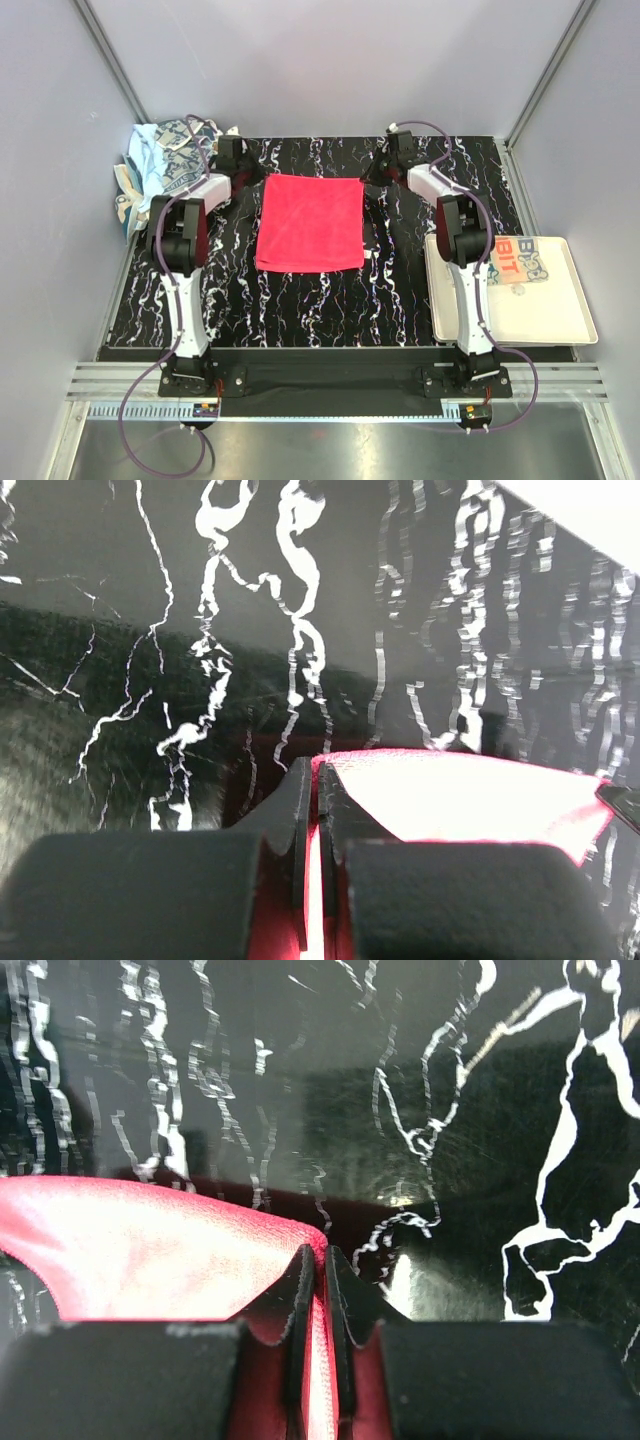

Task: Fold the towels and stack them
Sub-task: Fold the towel

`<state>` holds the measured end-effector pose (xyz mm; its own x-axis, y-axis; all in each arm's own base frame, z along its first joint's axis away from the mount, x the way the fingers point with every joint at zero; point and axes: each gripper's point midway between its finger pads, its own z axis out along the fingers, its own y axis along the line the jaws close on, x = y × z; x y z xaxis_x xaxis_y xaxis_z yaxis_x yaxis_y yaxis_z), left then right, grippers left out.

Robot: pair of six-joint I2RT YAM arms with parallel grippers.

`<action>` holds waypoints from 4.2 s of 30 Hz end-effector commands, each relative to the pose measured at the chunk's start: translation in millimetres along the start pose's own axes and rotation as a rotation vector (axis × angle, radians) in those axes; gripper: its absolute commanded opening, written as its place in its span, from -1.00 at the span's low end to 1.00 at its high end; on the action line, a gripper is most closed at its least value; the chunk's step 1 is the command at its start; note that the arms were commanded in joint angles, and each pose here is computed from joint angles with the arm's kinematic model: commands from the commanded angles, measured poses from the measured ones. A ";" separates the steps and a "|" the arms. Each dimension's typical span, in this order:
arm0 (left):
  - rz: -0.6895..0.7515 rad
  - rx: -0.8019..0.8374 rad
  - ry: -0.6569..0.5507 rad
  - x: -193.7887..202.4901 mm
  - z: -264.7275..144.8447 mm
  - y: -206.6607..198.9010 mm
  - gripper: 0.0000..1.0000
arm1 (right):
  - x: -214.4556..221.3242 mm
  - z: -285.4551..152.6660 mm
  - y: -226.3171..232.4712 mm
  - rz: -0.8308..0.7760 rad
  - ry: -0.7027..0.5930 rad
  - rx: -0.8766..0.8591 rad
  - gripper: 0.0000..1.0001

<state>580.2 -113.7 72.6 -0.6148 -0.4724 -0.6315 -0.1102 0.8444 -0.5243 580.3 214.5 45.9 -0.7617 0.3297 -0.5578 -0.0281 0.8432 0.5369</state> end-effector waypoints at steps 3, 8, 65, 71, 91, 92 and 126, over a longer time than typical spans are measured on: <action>0.057 0.129 -0.236 -74.2 -57.2 -53.1 -1.00 | -66.6 -62.6 56.5 -0.083 -0.181 -0.114 -0.76; 0.051 0.149 -0.261 -77.3 -81.3 -60.1 -1.00 | -68.8 -85.9 66.9 -0.085 -0.205 -0.138 -0.79; 0.006 0.069 -0.224 -44.5 -51.6 -33.3 -1.00 | -43.2 -58.2 16.7 -0.120 -0.169 -0.076 -0.86; 0.005 0.085 -0.205 -40.7 -38.8 -29.2 -1.00 | -49.1 -51.3 17.1 -0.123 -0.184 -0.090 -0.87; -0.073 0.104 -0.175 29.4 -101.7 -13.5 -1.00 | 10.8 -110.8 20.1 -0.040 -0.161 -0.164 -0.93; -0.076 0.111 -0.177 31.8 -105.6 -15.6 -1.00 | 21.1 -111.2 16.7 -0.033 -0.146 -0.160 -0.94; -0.025 0.123 -0.115 96.6 -175.3 -9.0 -1.00 | 104.0 -161.8 23.0 -0.049 -0.096 -0.151 -0.96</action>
<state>384.7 -122.0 100.3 -0.5552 -0.5377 -0.6345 -0.0729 0.7914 -0.6069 393.7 199.0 82.2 -0.7404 0.3206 -0.5908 -0.1379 0.7878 0.6003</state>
